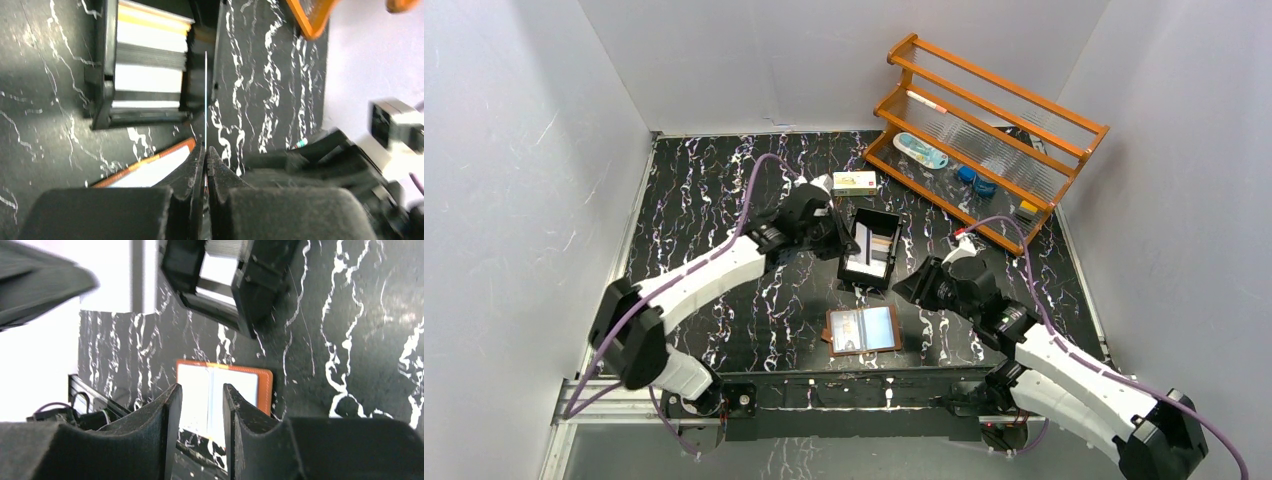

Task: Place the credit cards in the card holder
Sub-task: Pick up the credit card from the storage box, then insert the credit card into the card holder.

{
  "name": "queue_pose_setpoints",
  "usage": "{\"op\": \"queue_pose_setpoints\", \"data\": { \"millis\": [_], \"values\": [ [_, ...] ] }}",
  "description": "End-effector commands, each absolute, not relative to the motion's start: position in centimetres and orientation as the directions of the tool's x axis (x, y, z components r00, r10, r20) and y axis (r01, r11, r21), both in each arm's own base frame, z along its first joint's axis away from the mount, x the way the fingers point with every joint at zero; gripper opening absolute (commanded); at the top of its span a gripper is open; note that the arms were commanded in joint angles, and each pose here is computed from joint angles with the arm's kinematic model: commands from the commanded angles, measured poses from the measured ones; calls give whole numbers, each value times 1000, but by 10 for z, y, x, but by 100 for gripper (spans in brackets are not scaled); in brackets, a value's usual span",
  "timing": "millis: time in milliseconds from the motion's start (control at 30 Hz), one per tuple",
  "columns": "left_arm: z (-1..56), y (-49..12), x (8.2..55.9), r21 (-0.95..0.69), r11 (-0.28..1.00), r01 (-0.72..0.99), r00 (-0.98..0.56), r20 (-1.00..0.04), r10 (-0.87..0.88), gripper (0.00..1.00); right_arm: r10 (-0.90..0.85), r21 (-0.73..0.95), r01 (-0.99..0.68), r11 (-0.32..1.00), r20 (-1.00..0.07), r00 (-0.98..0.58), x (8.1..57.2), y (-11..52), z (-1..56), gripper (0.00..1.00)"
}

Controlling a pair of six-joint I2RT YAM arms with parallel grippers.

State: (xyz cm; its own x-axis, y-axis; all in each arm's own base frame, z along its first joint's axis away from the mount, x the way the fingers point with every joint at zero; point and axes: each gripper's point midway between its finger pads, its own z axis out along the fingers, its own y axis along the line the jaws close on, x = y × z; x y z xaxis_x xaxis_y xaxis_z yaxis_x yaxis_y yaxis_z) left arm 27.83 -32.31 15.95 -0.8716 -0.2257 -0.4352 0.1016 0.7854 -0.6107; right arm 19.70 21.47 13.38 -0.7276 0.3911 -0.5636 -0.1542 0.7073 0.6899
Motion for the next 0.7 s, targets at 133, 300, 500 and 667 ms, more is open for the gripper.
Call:
{"op": "queue_pose_setpoints", "data": {
  "millis": [133,300,500,667],
  "values": [
    [148,-316,188,-663,743,87,-919,-341,-197,0,328,669,-74,740,-454,-829,175,218,83,43],
    [119,-314,162,-707,707,17,-928,-275,-253,0,291,630,-56,775,-433,-853,163,218,51,42],
    [88,-304,139,-672,740,-24,-936,-245,-253,0,269,623,-52,780,-409,-872,150,225,35,36],
    [72,-299,136,-665,744,-60,-929,-236,-286,0,249,604,-43,796,-392,-886,139,228,23,30]
  ]
}}
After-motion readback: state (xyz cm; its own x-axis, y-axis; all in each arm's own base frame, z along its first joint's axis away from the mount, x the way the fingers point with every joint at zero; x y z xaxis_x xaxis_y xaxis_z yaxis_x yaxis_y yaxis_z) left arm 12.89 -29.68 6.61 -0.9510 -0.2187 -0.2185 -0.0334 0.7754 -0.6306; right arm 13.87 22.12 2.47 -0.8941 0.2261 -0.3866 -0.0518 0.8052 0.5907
